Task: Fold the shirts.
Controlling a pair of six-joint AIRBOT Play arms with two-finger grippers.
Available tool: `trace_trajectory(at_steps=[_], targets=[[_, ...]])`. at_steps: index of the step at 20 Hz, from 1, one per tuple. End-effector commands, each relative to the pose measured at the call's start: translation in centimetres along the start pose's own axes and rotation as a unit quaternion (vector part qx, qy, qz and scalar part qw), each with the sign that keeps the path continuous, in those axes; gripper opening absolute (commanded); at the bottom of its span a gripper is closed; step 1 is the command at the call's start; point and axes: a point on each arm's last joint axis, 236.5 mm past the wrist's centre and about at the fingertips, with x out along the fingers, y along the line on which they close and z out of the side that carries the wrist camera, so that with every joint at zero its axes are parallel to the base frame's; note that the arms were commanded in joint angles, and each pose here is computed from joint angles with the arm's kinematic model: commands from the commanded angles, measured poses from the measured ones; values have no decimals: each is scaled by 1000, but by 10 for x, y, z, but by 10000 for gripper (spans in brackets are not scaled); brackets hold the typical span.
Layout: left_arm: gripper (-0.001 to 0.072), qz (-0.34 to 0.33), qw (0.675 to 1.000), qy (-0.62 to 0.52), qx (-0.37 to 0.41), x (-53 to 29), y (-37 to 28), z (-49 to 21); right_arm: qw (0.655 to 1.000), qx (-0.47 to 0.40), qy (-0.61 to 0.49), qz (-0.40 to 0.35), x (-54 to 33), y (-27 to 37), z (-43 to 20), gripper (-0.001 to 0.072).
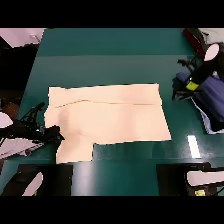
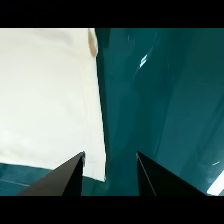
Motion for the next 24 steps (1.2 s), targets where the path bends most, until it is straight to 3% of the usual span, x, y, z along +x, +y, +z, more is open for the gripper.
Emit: trace_trajectory(at_steps=[1, 7, 15, 19, 24], targets=[[26, -1, 1000, -3, 27, -4, -3, 2, 999, 8, 46, 22, 41, 3, -49, 399], [27, -1, 999, -11, 31, -4, -3, 5, 997, 32, 59, 22, 105, -8, -111, 400], [26, -1, 999, -12, 31, -4, -3, 6, 994, 49, 82, 54, 132, 5, -136, 375], [26, -1, 999, -9, 32, -5, -3, 5, 994, 39, 77, 61, 132, 8, -134, 36], [26, -1, 999, -13, 38, -9, -6, 7, 994, 33, 81, 63, 124, 10, -133, 16]])
